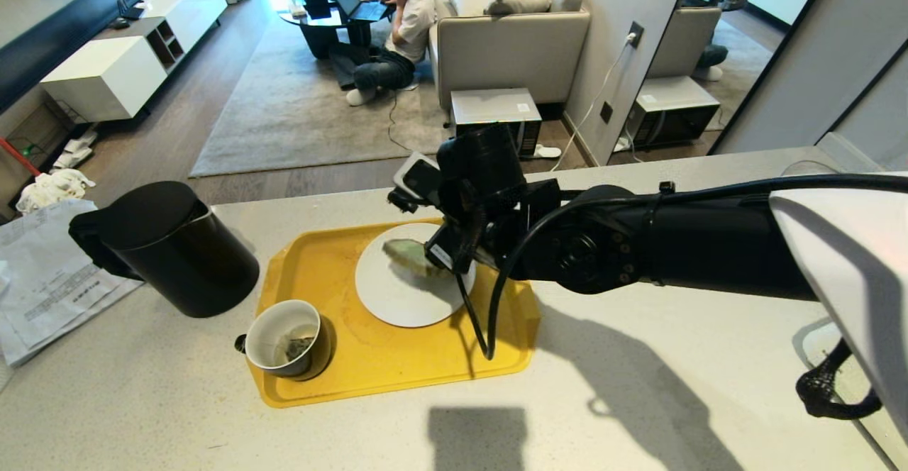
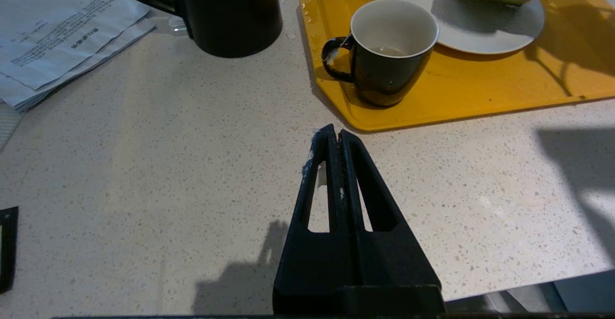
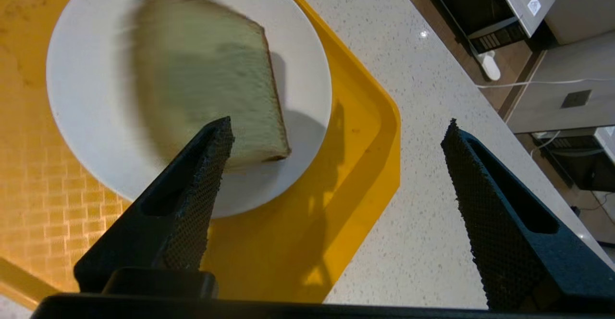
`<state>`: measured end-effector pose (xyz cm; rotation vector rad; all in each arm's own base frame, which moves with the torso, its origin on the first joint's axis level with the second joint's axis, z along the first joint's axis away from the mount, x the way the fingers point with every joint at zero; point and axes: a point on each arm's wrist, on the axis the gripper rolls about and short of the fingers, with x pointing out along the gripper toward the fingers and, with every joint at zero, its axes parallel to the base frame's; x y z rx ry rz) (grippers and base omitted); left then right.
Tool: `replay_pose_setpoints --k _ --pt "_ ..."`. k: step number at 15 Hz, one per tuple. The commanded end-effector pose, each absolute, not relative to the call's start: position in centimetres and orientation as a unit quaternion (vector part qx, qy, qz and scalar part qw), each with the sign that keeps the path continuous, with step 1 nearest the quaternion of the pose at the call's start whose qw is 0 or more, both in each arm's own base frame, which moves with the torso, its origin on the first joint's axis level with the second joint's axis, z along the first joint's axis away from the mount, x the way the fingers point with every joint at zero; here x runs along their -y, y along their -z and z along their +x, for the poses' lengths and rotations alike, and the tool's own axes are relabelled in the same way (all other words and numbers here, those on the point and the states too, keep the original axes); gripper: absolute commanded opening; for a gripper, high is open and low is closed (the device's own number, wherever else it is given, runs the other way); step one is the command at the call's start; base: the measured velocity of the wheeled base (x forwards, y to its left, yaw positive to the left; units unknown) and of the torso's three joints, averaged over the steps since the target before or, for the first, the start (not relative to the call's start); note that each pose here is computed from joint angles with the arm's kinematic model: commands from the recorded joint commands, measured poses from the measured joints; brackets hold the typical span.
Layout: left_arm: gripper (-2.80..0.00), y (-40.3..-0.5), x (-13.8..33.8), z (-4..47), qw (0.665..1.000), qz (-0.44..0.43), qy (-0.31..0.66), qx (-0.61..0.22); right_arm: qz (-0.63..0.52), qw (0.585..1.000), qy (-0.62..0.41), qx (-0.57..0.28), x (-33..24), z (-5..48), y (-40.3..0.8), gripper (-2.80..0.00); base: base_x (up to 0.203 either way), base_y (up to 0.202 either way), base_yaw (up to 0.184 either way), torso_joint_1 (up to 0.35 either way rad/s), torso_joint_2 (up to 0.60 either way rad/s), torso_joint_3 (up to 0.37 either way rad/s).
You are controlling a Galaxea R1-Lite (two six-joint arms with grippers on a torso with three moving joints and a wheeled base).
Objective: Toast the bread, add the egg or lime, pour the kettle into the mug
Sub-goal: Put the baked bread on a plate, then pick up the egg
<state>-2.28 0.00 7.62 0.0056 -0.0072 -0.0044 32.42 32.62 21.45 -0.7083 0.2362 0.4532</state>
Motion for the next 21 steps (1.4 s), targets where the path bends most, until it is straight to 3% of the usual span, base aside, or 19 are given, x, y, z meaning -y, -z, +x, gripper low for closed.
replay_pose_setpoints --k 1,8,9,21 --pt "-2.8 -7.6 0.0 -2.3 1.0 0.003 0.002 0.004 -0.341 0.908 -0.217 -0.109 -31.5 31.3 -23.0 0.0 0.0 0.0 0.0 0.0 0.0 0.0" --pt "-2.8 -7.6 0.0 -2.3 1.0 0.003 0.002 0.004 -0.334 0.919 -0.184 -0.105 -28.6 29.7 -25.9 0.0 0.0 0.0 0.0 0.0 0.0 0.0" --pt "-2.8 -7.6 0.0 -2.3 1.0 0.003 0.002 0.004 -0.336 0.918 -0.18 -0.11 -27.8 29.4 -26.5 -2.8 0.0 0.0 0.0 0.0 0.0 0.0" --pt "-2.8 -7.6 0.0 -2.3 1.0 0.003 0.002 0.004 -0.258 0.945 -0.059 -0.194 -11.4 21.5 -34.8 -2.8 0.0 0.0 0.0 0.0 0.0 0.0"
